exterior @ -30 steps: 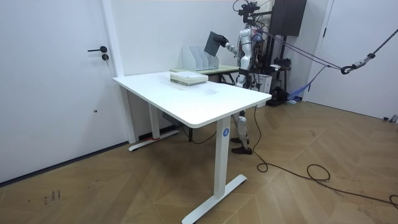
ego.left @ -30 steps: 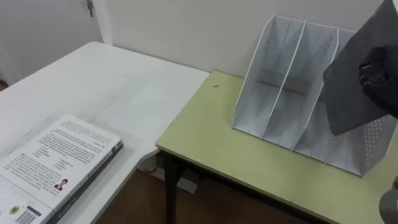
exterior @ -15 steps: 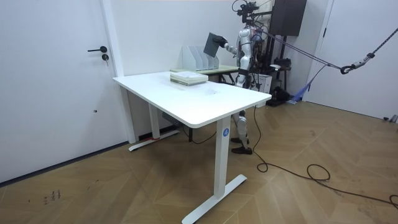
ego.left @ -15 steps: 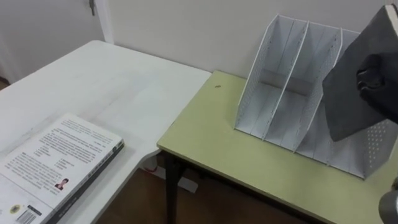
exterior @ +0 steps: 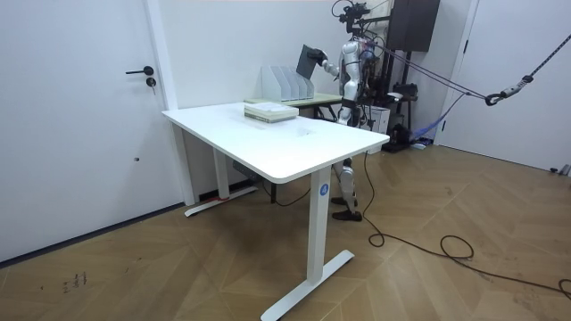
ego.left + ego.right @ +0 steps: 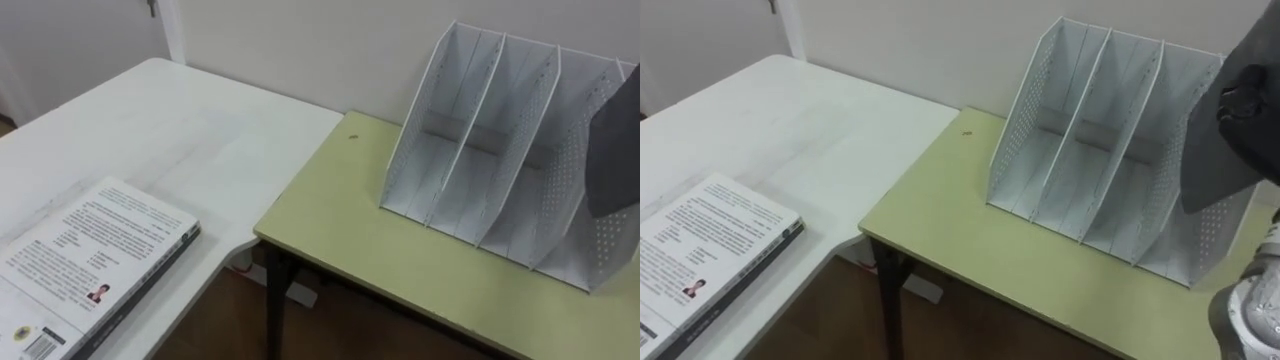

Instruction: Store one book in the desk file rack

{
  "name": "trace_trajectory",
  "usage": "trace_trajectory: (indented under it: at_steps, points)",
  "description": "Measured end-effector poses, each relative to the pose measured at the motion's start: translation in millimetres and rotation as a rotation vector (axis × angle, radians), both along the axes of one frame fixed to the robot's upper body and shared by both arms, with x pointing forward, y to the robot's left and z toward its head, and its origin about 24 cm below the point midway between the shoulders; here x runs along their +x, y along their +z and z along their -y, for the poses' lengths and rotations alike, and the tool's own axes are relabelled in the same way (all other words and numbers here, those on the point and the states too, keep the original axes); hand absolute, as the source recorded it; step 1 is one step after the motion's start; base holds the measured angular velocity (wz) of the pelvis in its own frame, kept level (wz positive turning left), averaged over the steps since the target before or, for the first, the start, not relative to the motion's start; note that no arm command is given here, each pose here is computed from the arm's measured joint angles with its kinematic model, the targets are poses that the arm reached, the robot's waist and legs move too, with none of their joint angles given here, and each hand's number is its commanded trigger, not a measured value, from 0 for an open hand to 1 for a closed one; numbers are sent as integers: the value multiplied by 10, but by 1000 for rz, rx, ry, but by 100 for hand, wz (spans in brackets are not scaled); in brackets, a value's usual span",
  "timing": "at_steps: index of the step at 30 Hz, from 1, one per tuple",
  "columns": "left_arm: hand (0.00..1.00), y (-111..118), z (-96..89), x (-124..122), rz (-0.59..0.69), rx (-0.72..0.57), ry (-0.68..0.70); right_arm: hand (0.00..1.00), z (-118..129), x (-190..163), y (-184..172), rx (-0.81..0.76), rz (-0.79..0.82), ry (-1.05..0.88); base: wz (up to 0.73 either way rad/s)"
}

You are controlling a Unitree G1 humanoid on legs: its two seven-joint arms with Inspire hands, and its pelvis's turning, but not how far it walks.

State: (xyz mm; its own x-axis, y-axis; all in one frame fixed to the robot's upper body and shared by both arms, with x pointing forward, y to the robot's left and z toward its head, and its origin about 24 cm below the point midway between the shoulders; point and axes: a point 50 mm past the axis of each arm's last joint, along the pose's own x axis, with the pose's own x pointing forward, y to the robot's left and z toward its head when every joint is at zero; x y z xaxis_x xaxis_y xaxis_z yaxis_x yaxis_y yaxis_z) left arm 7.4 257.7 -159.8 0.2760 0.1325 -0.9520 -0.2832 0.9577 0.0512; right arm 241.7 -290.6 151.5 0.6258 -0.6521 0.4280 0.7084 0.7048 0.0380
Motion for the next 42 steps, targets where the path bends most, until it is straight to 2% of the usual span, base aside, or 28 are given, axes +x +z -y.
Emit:
trace_trajectory:
  at_steps: [24, 42]
  points:
    - [0, -6, 6, 1, -16, -1, 4, 100, 59, 106, -80, 31, -40, -18, 0]
    - [0, 5, -5, 94, -8, 6, -57, 100, 133, 360, 73, 15, -55, -12, 0]
